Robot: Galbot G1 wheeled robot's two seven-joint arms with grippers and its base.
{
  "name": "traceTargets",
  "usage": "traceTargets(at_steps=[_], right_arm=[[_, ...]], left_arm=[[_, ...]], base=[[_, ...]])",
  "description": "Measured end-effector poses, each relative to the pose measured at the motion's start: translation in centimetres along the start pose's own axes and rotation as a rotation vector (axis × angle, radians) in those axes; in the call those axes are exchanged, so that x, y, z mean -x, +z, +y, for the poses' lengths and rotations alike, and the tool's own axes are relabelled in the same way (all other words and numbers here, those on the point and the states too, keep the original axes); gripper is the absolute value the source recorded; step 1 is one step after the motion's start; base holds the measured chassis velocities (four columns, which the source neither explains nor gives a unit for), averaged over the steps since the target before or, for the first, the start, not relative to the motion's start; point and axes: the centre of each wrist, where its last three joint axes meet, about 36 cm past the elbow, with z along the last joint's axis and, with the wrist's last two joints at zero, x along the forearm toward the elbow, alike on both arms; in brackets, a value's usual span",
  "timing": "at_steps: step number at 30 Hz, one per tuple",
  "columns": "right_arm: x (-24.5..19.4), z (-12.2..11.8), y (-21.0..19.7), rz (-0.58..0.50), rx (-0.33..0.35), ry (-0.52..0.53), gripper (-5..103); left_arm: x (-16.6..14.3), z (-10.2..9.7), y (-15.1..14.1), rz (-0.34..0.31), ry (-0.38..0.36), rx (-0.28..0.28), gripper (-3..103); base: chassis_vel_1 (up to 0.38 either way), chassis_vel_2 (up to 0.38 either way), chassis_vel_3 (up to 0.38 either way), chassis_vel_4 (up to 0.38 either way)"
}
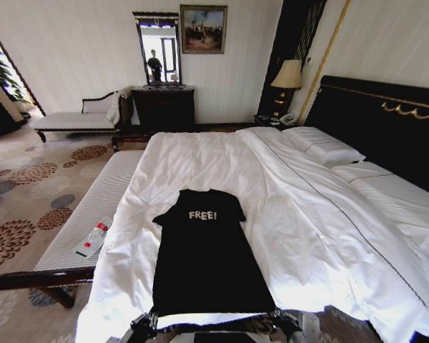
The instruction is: Fold the clothes on the bed.
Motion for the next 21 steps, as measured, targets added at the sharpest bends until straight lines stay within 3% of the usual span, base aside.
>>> traceTargets(at_steps=[8,21], right_arm=[[-0.7,0.2,0.0,0.047,0.008,0.001,0],[-0.2,0.3,1.2,0.090,-0.043,0.037,0]], left_arm=[[-1.7,-0.1,1.8,0.026,-0.011,0.003,1],[-0.1,0.2,2.6,0.025,-0.062,-0.005,1]], base=[[0.000,0.000,0.000,0.000],[0.000,0.000,0.000,0.000]])
